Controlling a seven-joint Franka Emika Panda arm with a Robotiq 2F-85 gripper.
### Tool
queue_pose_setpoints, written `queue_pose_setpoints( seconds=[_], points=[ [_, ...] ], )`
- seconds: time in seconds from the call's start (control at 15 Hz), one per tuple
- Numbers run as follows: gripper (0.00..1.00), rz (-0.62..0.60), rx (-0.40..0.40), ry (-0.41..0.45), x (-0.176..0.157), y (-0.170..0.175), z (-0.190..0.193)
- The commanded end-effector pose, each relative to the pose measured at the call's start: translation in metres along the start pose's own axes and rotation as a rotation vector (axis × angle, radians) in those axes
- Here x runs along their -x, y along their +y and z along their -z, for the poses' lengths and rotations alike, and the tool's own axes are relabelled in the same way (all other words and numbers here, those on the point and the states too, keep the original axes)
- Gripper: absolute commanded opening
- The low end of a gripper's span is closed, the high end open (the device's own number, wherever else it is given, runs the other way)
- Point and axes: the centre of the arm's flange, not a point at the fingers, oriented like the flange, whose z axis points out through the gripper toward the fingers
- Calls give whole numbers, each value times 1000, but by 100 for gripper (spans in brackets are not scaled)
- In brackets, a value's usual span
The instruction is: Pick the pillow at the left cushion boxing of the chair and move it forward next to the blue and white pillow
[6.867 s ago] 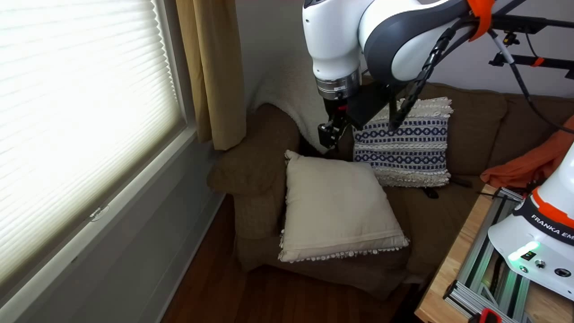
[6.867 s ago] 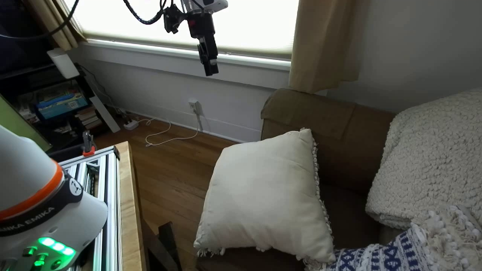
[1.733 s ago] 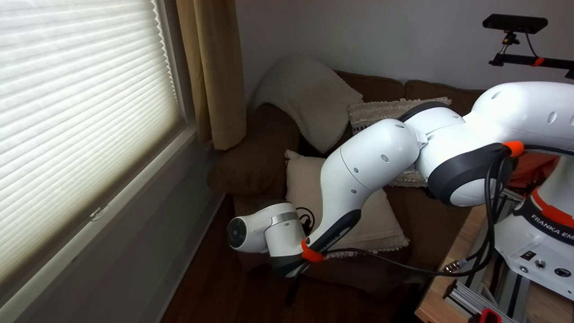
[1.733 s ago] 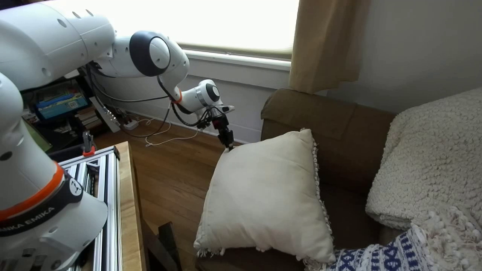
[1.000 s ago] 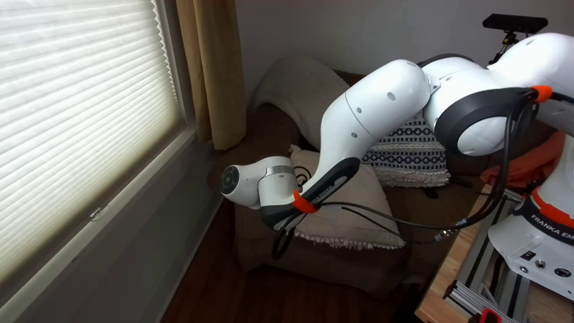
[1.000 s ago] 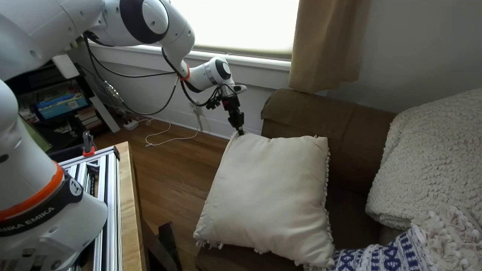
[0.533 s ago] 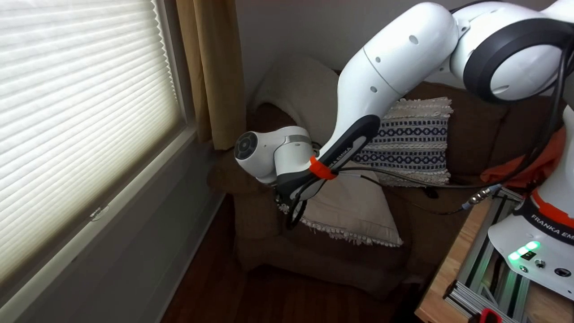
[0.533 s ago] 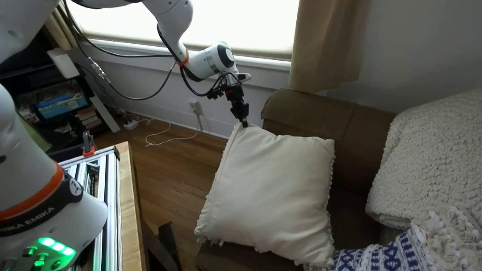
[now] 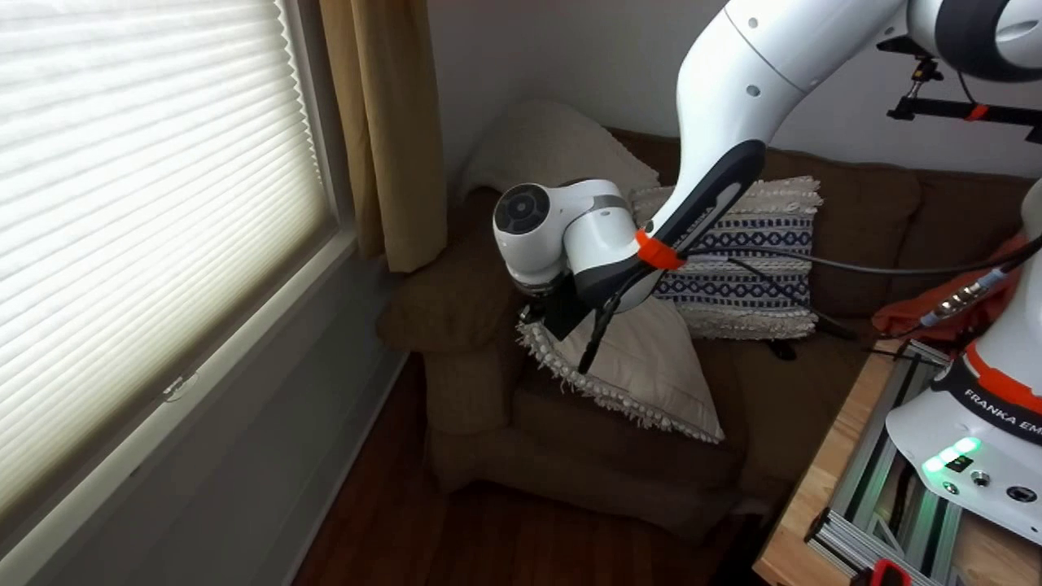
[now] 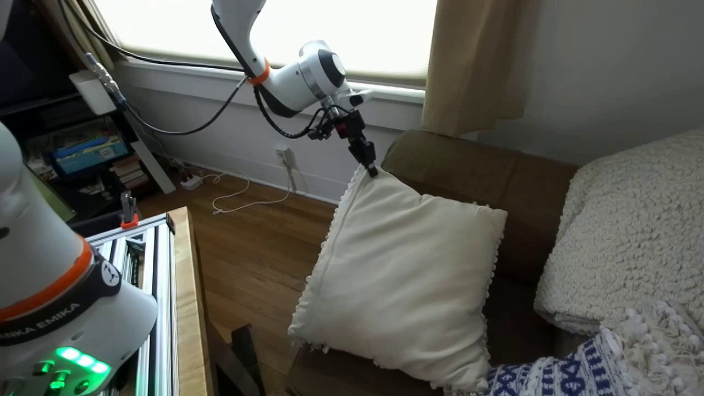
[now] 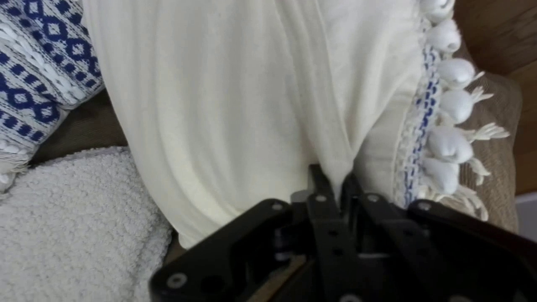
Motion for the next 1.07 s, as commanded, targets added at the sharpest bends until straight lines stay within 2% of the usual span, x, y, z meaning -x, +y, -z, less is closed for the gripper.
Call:
queue_pose_setpoints(
  seconds=[0.0,0.53,0.87,0.93,1.0],
  points=[
    [2,-159,34,115,38,73,30],
    [2,-508,122,334,79,188,69],
    [2,-701,218,399,118,259,73],
    [9,-635,206,390,81,215,56],
    [9,-655,213,392,89,226,56]
  ],
)
